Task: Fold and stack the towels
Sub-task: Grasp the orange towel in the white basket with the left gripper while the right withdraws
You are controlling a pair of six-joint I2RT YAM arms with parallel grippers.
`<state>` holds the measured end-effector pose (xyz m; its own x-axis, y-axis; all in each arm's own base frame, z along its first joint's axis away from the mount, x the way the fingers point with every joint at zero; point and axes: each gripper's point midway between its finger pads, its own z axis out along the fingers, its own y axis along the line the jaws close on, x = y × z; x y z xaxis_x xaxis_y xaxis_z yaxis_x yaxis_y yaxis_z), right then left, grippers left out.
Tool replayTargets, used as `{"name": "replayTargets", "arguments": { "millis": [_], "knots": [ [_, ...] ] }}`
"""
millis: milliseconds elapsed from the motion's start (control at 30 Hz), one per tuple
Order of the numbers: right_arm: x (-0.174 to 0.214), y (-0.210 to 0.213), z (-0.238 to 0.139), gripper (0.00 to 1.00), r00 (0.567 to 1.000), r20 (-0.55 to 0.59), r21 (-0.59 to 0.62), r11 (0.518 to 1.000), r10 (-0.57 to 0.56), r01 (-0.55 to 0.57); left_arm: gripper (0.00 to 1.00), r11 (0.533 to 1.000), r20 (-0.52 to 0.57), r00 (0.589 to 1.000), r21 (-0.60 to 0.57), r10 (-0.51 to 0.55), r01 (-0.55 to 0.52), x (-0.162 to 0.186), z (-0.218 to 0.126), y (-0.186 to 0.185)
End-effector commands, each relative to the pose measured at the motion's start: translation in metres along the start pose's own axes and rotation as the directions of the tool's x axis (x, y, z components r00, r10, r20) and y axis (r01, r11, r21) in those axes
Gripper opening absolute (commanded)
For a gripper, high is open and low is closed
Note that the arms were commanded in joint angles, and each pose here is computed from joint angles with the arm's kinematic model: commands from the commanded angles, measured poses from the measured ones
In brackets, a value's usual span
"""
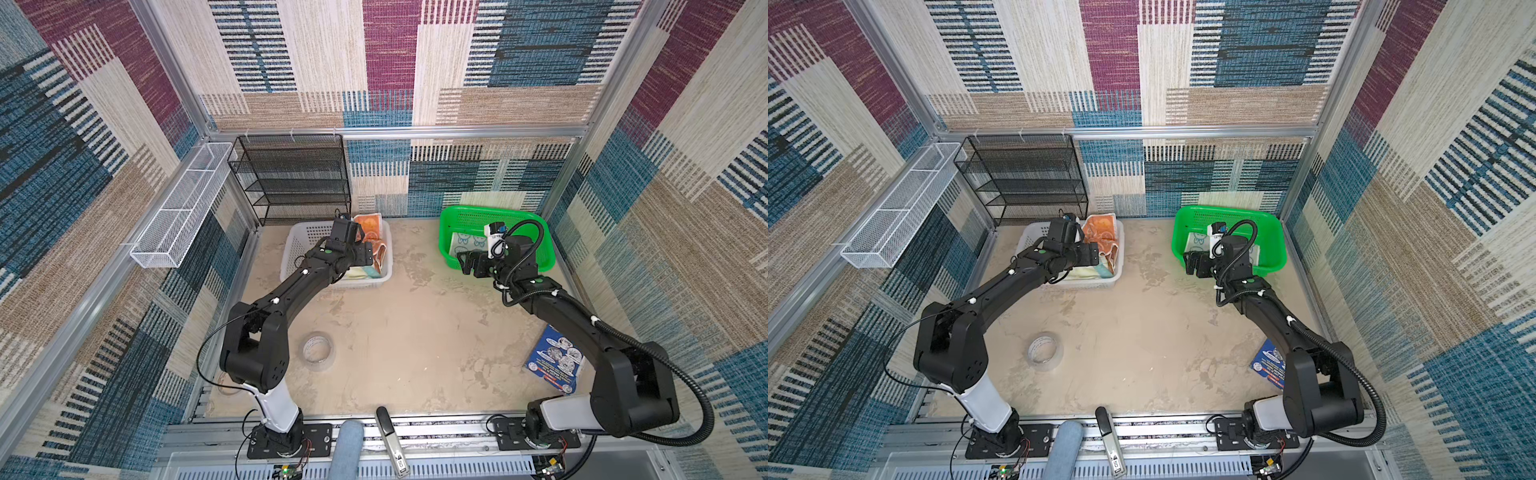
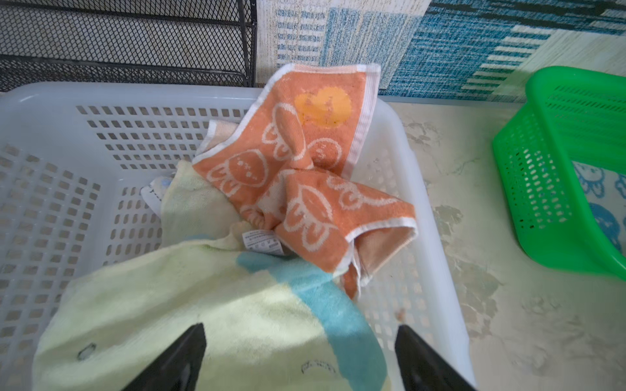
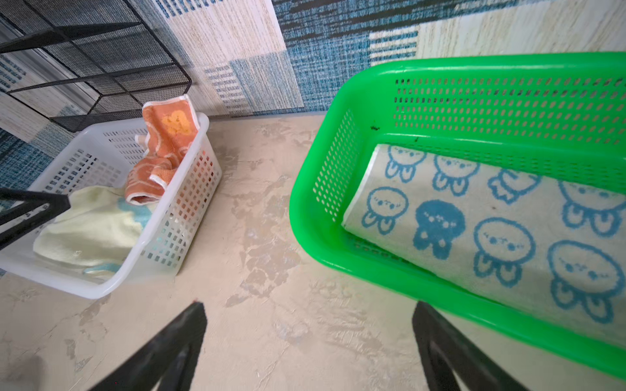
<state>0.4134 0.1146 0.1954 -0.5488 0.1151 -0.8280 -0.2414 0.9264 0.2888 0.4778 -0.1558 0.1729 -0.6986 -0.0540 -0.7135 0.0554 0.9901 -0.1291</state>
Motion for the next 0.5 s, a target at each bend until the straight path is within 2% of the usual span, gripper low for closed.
{"name": "replayTargets", "arguments": {
  "millis": [0,133,333,467],
  "knots": [
    [0.002,0.009,-0.001,0.97,0.999,0.02,-0.047,0.999,0.028,-0.027,0.87,1.0,-0.05,0.999,0.009,0.007,-0.007,0.001,0.014,0.0],
    [0.018,0.007,0.001,0.97,0.999,-0.003,-0.056,0.997,0.046,-0.046,0.78,1.0,-0.065,0.998,0.021,-0.002,0.003,-0.005,0.034,-0.004],
    [0.03,0.007,0.005,0.97,0.998,-0.029,-0.065,0.996,0.054,-0.055,0.57,1.0,-0.132,0.991,0.002,-0.022,0.023,-0.003,0.058,-0.005],
    [0.033,0.007,0.005,0.97,0.998,-0.035,-0.07,0.996,0.054,-0.057,0.52,1.0,-0.172,0.985,-0.006,-0.022,0.022,0.006,0.075,-0.005]
  ]
}}
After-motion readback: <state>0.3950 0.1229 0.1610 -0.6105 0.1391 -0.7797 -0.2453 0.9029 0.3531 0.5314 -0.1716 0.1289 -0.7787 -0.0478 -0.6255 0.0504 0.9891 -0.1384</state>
